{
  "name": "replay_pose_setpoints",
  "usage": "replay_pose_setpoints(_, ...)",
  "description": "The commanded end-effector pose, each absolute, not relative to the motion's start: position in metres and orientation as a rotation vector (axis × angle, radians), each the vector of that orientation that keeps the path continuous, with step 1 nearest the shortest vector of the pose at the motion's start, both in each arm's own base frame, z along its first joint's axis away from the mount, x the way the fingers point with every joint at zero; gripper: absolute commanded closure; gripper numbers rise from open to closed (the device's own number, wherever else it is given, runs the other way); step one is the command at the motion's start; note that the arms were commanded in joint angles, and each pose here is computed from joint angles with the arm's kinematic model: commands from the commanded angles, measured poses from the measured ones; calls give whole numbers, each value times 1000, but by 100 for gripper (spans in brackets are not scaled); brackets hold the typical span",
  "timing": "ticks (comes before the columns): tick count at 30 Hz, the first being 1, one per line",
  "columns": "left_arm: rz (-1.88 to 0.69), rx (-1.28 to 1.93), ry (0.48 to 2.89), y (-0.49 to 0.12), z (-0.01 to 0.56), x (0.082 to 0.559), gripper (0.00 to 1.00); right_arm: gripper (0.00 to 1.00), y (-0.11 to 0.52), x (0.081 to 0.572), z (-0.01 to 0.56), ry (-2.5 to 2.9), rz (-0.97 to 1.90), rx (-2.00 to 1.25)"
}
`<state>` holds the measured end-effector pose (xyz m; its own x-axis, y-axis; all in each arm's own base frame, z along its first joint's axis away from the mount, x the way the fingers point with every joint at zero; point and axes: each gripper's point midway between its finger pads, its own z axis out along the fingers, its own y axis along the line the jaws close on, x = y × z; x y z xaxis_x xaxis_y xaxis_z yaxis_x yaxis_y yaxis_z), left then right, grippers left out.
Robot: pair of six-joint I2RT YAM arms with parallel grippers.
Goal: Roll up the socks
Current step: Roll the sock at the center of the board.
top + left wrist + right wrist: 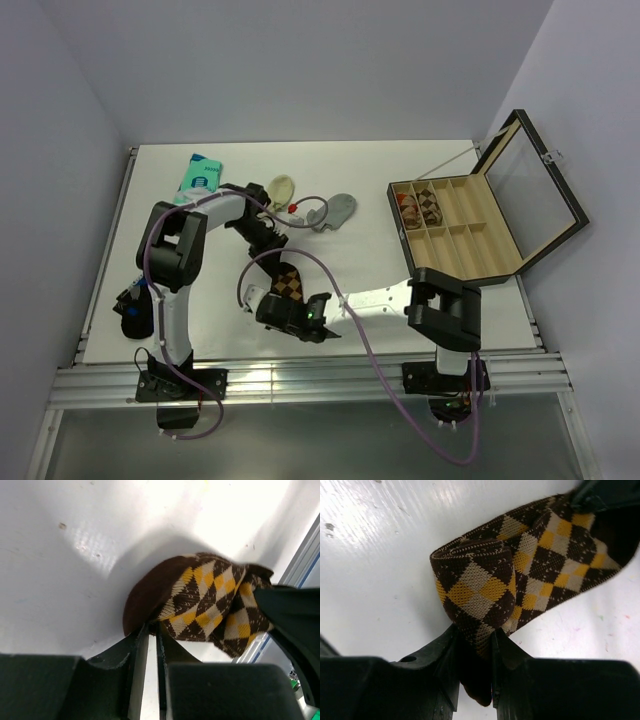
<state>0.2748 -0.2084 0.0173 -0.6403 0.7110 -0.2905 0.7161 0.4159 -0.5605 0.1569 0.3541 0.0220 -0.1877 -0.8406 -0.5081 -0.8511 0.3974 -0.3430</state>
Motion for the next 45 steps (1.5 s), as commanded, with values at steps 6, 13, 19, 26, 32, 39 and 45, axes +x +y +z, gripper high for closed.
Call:
replay_pose_setpoints(6,-880,1380,2570,-216,5,313,81,93,363,120,12,2267,446,-1696)
replay_pose_setpoints(13,-842,1347,2455,-226,36,325,67,93,362,122,-10,2447,714,-1658)
replay_pose_setpoints(19,-819,1317,2394,-233,59,337,60,92,356,123,-29,2552,744,-1621)
replay_pose_setpoints(26,-730,1213,2331,-231,90,361,53,93,350,128,-39,2606,782,-1548)
replay_pose_setpoints(32,-670,920,2273,-208,135,411,54,93,350,134,-36,2609,793,-1504)
replay_pose_setpoints(39,-601,706,2090,-152,225,441,51,92,351,138,-37,2628,781,-1499)
replay_pose_setpoints(45,-401,765,1999,-117,248,411,49,92,349,138,-40,2704,805,-1495)
